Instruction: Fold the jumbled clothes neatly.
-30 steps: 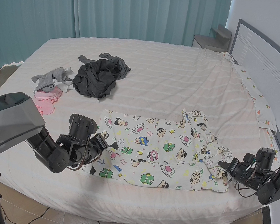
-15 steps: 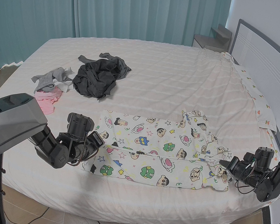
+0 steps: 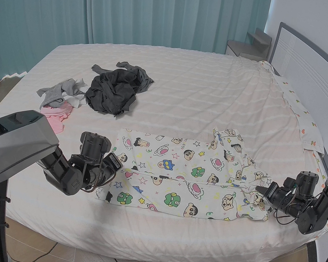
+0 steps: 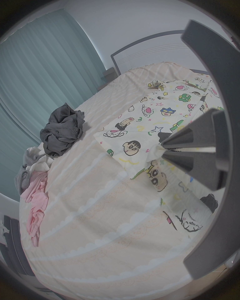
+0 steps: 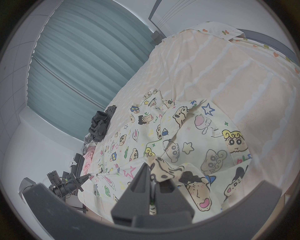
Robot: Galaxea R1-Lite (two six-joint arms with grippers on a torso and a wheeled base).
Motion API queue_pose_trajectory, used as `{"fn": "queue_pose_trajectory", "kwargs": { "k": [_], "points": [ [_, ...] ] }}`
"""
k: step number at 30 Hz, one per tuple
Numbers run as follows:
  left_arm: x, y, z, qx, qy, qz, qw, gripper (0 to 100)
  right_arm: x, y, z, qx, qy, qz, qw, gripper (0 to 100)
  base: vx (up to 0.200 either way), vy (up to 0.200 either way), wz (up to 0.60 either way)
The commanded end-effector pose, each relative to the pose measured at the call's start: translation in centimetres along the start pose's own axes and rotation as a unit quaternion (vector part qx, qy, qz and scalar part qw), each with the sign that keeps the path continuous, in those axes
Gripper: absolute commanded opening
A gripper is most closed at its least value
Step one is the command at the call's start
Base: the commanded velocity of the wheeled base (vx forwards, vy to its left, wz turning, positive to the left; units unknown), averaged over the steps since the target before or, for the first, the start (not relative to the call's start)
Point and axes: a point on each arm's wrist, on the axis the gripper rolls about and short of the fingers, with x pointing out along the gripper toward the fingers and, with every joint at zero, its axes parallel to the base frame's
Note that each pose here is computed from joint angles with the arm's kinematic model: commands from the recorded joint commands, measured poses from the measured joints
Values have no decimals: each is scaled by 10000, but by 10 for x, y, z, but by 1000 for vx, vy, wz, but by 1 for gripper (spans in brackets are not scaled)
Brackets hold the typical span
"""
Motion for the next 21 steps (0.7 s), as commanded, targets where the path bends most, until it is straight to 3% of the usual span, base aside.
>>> {"fn": "queue_pose_trajectory", "kwargs": {
  "k": [1,10,16,21],
  "points": [
    [0,-1,-1,12,16,-5,10000,100,2,-1,0,6,9,-5,10000,0,0,0,0],
    [1,-2,1,5,-50,-25,10000,100,2,-1,-1,18,14,0,10000,0,0,0,0],
    [-4,-3,5,-13,-90,-51,9999,100,2,7,6,633,-187,199,9976,0,0,0,0],
    [-12,0,3,-1,-47,2,10000,100,2,5,5,744,-163,162,9970,0,0,0,0]
  ]
}}
